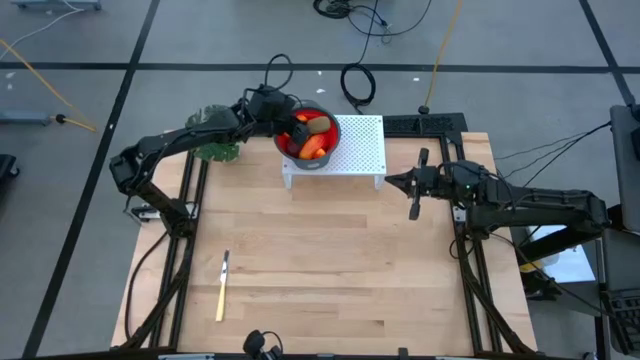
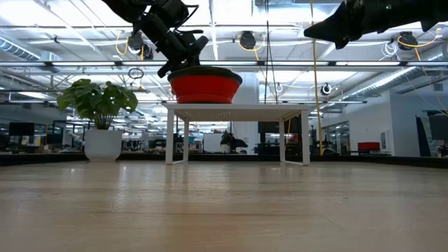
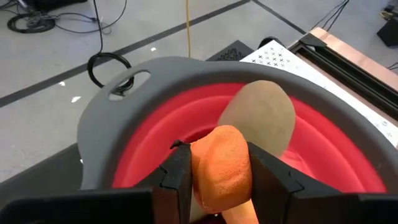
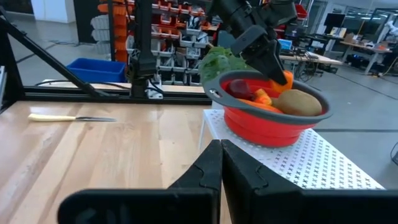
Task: Pick & Place Fruit
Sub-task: Put the orange into the red strainer bowl on the shelf, then put the yellow knife on the shelf
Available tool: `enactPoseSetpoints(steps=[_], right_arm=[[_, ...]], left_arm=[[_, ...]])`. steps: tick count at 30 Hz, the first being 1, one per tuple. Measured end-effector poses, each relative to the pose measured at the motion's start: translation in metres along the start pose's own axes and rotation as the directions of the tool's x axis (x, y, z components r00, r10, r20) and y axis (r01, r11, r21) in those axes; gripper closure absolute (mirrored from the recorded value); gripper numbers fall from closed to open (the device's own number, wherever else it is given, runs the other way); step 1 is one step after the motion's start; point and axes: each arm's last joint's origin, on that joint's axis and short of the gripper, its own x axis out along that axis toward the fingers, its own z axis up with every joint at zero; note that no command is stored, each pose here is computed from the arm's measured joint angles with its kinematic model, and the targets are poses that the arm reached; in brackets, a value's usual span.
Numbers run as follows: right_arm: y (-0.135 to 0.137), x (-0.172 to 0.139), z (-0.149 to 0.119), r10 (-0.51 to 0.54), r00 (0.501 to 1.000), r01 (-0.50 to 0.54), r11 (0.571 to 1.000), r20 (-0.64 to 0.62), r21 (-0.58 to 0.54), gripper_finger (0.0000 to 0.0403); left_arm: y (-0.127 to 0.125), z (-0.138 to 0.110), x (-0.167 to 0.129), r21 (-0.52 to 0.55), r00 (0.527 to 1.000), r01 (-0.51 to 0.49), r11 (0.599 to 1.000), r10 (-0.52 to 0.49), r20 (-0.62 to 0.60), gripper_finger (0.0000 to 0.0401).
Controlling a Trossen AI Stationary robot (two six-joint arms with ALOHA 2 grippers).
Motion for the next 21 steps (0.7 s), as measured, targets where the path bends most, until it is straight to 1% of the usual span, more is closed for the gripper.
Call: enactPoseSetpoints(steps=[7,9,17,21], right_arm=[[0.0000,0.0000,0.0000,0.001,1.000,-0.001,1.000,0.000,-0.016,0.0403],[0.0000,0.0000,0.0000,0.001,1.000,-0.001,1.000,0.000,-0.016,0.0403],[0.0000,0.0000,0.0001,0.001,1.000,-0.001,1.000,0.001,-0.016,0.0403],[0.0002,0.0000,0.0001,0.007,1.000,-0.007,1.000,0.002,-0.016,0.0403]], left_arm=[[0.0007,-0.0010,0.0000,-0.001,1.000,-0.021,1.000,0.021,-0.007,0.0282],[0.0008,-0.0010,0.0000,-0.003,1.000,-0.020,1.000,0.020,-0.007,0.0276],[0.0008,-0.0010,-0.0001,-0.002,1.000,-0.025,1.000,0.025,-0.006,0.0205],[0.0025,0.0010,-0.0025,-0.003,1.000,-0.027,1.000,0.027,0.004,0.0180]])
